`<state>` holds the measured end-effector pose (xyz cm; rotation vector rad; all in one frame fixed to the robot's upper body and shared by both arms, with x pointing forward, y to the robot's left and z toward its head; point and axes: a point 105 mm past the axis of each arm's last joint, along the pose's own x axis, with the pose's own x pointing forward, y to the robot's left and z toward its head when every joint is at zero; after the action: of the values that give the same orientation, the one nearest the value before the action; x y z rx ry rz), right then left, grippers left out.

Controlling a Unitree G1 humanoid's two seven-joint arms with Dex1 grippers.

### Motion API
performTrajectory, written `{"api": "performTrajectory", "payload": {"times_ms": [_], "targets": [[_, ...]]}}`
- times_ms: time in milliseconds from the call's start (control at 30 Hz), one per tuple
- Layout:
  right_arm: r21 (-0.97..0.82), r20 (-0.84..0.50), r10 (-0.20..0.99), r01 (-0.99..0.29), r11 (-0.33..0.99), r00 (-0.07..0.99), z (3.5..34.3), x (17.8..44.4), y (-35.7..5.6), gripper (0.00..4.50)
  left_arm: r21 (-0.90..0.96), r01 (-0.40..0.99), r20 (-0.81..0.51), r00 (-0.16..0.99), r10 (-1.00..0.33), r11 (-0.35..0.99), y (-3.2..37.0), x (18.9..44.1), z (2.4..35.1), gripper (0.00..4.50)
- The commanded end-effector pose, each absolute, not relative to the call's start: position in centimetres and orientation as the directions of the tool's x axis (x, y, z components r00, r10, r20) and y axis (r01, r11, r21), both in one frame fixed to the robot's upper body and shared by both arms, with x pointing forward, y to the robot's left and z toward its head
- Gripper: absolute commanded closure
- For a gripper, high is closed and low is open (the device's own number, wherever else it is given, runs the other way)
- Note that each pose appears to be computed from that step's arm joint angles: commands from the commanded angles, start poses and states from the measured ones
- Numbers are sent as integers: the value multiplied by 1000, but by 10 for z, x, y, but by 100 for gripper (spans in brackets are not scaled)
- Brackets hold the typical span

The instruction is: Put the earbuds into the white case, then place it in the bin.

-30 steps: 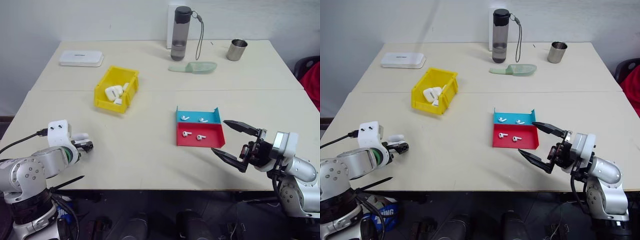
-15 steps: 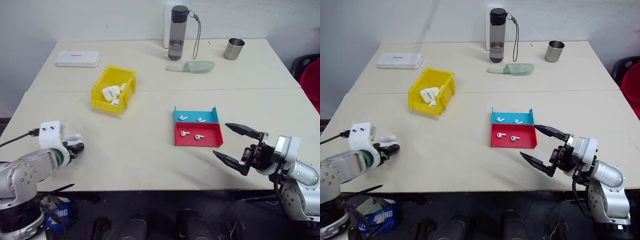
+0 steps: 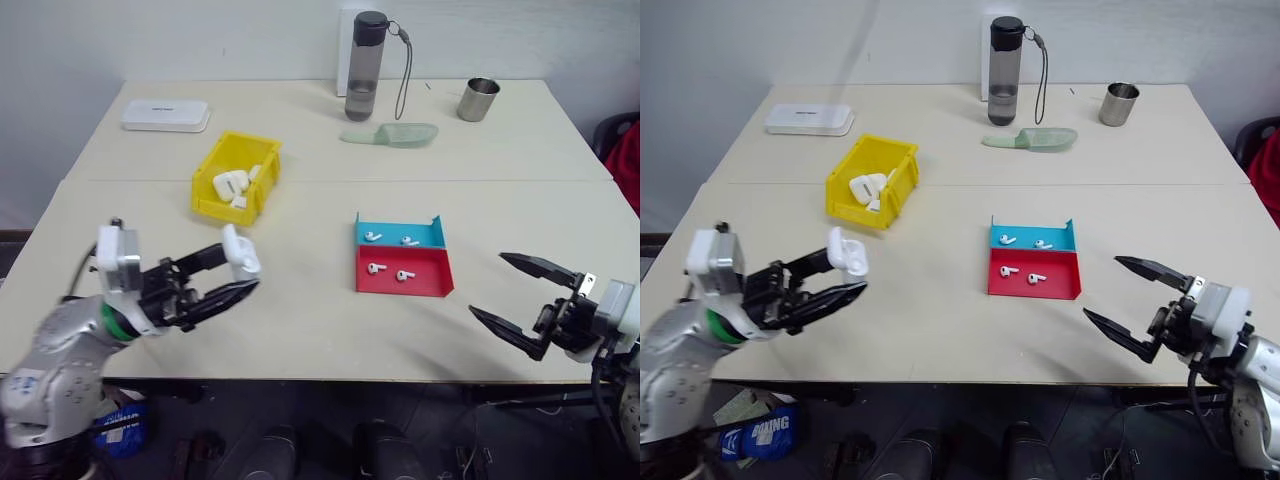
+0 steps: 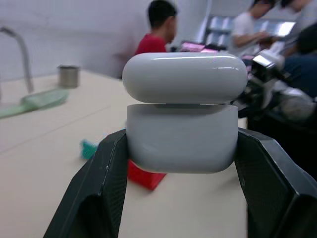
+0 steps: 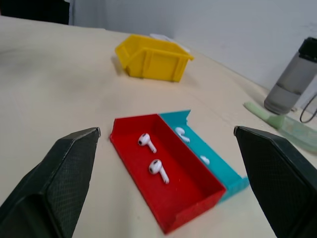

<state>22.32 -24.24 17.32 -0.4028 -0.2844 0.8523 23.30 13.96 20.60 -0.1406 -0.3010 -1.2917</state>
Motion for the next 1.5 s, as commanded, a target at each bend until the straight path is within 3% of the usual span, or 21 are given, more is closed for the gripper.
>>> {"api": "performTrajectory", "payload": {"times_ms": [33,233,400,533,633,800,900,1000,1167,1500], "targets": [[-503,60,705,-589,633,707,171,210,-263,0,120,974,353,138,-925,191,123,231,206,174],[-453,-150,495,-504,735,856,121,186,-315,0,176,981,353,12,-936,79,93,235,174,174],[-444,-206,478,-516,732,854,138,207,-310,0,201,978,365,-23,-931,54,88,234,163,174],[-371,-242,642,-681,632,727,171,230,-260,0,204,976,382,-13,-924,71,92,231,164,174],[-327,-372,708,-798,506,601,182,244,-219,0,222,968,399,22,-917,120,97,230,166,174],[-299,-542,689,-877,376,480,179,270,-171,0,216,966,407,42,-913,141,96,224,167,174],[-334,-570,663,-874,353,485,179,288,-159,0,198,969,409,56,-911,149,96,222,167,174],[-352,-602,640,-878,324,477,175,303,-151,66,193,967,408,72,-910,163,97,221,166,174],[-367,-660,603,-893,263,448,169,315,-146,240,195,964,399,88,-913,178,98,219,165,174],[-387,-717,546,-899,204,433,167,336,-144,240,192,965,395,88,-914,176,93,210,162,174]]}}
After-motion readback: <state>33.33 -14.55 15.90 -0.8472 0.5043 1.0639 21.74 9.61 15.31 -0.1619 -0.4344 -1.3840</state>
